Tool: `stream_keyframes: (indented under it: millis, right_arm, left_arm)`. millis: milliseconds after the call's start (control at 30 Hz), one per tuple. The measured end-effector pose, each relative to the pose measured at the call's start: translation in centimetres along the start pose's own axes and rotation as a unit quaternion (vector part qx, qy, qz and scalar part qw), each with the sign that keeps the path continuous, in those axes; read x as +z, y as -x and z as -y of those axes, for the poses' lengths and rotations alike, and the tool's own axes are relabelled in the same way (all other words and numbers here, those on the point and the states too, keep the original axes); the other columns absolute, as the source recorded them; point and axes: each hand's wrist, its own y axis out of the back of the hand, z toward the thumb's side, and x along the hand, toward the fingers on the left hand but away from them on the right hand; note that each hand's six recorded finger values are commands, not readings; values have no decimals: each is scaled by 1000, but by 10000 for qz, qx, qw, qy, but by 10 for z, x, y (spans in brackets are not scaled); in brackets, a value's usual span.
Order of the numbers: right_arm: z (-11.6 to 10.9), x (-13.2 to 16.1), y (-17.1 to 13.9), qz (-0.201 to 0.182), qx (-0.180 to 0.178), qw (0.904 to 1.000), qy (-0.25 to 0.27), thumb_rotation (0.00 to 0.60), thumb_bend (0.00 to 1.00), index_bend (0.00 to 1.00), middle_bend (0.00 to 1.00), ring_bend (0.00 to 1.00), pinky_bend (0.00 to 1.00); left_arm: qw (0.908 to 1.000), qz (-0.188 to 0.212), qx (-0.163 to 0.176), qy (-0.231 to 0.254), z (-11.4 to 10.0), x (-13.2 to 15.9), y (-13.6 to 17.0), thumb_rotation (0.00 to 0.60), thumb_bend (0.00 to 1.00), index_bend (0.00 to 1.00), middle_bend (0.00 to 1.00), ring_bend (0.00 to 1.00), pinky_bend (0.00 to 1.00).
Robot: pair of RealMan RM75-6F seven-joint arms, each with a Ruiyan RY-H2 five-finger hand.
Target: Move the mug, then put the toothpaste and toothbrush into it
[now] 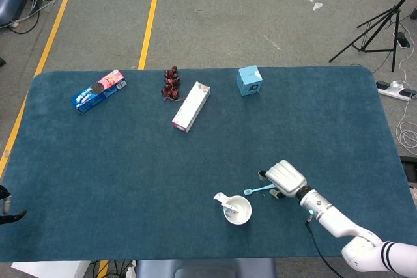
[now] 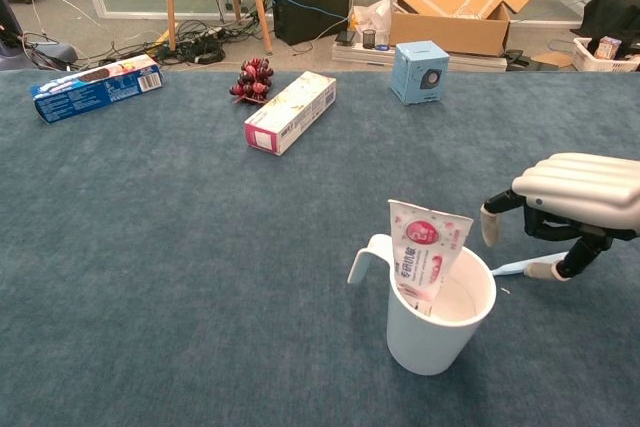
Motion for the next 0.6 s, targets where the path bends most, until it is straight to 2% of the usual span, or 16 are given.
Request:
stream_keyframes:
  millis: [600]
  right_arm:
    - [12, -1, 6, 18, 75, 9999, 75, 600, 196, 468, 1000, 1000, 1000]
  left_arm:
    - [10000, 0, -4, 4, 0, 0, 0, 600, 0, 883, 478, 425, 555]
